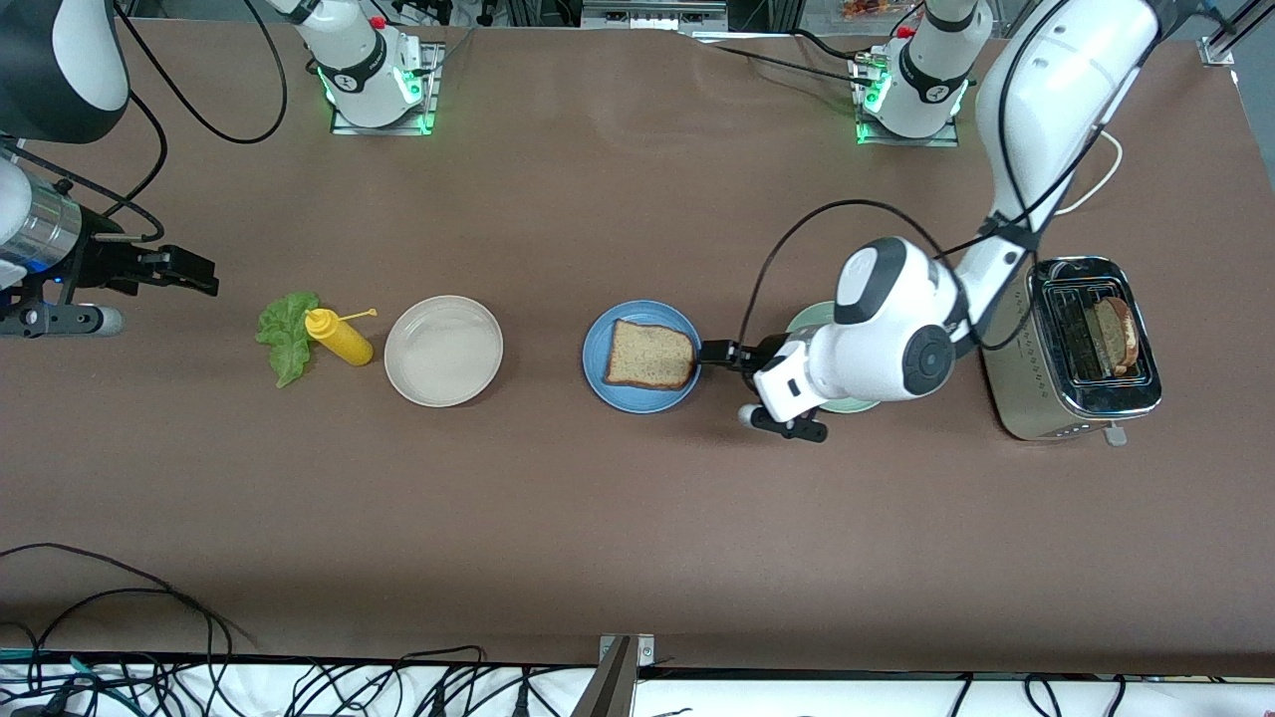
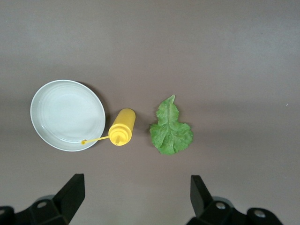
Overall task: Make sandwich in blue plate with both arms
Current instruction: 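Return the left gripper to rest while the right gripper reaches the lettuce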
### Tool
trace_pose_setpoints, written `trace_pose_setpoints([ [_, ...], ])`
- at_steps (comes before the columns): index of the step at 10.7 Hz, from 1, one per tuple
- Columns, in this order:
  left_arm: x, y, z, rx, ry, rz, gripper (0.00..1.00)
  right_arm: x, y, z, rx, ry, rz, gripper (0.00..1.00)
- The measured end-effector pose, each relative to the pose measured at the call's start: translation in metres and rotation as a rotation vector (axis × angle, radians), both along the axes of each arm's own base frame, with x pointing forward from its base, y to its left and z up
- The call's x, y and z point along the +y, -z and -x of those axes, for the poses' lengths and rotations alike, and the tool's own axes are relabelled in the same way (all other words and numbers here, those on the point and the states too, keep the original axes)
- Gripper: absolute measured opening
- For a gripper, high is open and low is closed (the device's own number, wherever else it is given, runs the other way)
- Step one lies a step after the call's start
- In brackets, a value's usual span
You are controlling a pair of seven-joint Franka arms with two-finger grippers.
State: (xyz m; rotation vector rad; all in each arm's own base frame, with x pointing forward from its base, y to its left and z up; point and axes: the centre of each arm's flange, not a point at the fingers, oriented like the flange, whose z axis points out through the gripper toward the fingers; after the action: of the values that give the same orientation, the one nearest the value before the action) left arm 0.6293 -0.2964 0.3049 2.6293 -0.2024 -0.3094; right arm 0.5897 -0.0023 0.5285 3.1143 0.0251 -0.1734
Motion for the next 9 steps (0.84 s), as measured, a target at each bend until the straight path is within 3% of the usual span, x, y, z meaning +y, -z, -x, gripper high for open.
trace_pose_setpoints([
  [4, 0.069, -0.106, 0.008, -0.076, 0.091, -0.266, 1.0, 0.0, 0.001, 0.0, 0.004, -0.001, 0.0, 1.0],
  [6, 0.106, -0.16, 0.014, -0.138, 0.116, -0.325, 1.0, 0.0, 0.011, -0.001, 0.025, 0.0, 0.0, 1.0],
  [9, 0.189, -0.242, 0.03, -0.219, 0.126, -0.378, 1.0, -0.014, 0.06, -0.012, 0.109, -0.066, -0.016, 1.0],
])
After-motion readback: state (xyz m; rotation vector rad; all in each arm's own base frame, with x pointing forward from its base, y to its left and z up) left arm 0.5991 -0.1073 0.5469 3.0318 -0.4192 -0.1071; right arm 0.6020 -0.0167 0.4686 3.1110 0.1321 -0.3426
